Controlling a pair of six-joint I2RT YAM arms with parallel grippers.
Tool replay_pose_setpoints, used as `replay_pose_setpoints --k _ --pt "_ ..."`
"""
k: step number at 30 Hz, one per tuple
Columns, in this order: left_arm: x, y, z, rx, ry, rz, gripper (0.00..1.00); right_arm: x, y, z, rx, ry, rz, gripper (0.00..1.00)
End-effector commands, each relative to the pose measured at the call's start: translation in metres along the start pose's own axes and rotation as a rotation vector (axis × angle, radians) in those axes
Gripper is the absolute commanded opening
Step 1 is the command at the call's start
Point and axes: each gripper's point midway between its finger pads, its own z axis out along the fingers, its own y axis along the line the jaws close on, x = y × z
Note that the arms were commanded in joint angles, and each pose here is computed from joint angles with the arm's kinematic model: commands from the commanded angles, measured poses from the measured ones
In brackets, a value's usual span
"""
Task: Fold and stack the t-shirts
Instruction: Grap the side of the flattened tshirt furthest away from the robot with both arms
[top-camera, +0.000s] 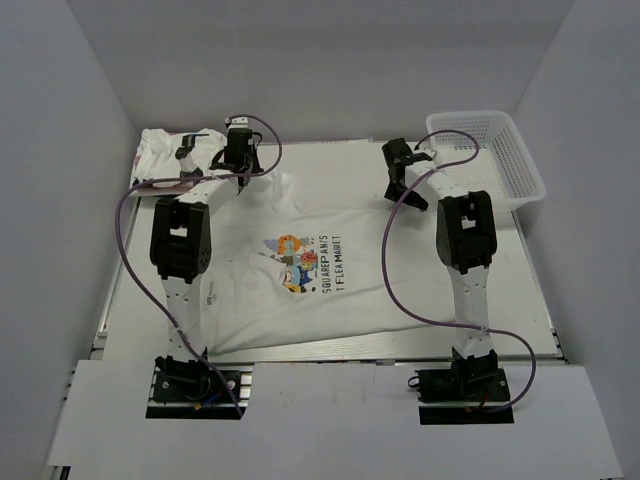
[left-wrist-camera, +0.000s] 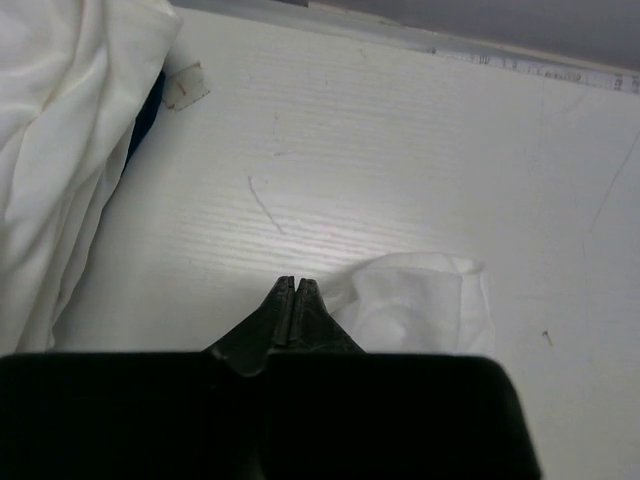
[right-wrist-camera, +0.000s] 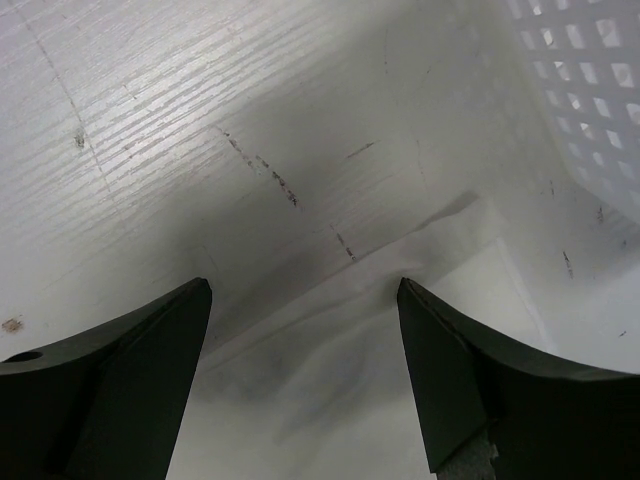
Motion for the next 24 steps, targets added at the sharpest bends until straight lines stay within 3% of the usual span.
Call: replay_pose_setpoints --k 1,5,7,8,9,13,18,24 --pt "-0.043 -0.008 -0.04 0.056 -0.112 -0.016 0.0 0.011 -0.011 0.007 0.052 0.035 0.002 0.8" --pt "-0.043 -0.003 -0.06 0.063 -0.137 -0.022 0.0 0.02 -0.015 0.007 0.039 0.046 -0.011 0.76" --pt "-0.031 -0.001 -0.067 0.078 -0.121 -0.018 0.0 0.023 -0.017 0.008 0.043 0.055 -0.016 0.7" --pt "-0.04 -0.001 -0.078 0.085 -0.147 -0.024 0.0 0.023 -0.018 0.007 0.049 0.057 -0.018 0.65" --pt "-0.03 0.0 -0.081 0.096 -0.136 -0.021 0.0 0.027 -0.019 0.006 0.052 0.067 -0.018 0.51" --pt "-0.043 -0.001 -0.106 0.132 -0.186 -0.041 0.0 0.023 -0.026 -0.007 0.054 0.045 0.004 0.22" --pt "-0.038 -0.006 -0.128 0.183 -0.193 -0.037 0.0 0.01 -0.032 -0.026 0.013 -0.029 0.053 0.02" --pt "-0.01 0.007 -0.168 0.191 -0.156 -0.1 0.0 0.006 -0.045 -0.047 0.006 -0.079 0.066 0.0"
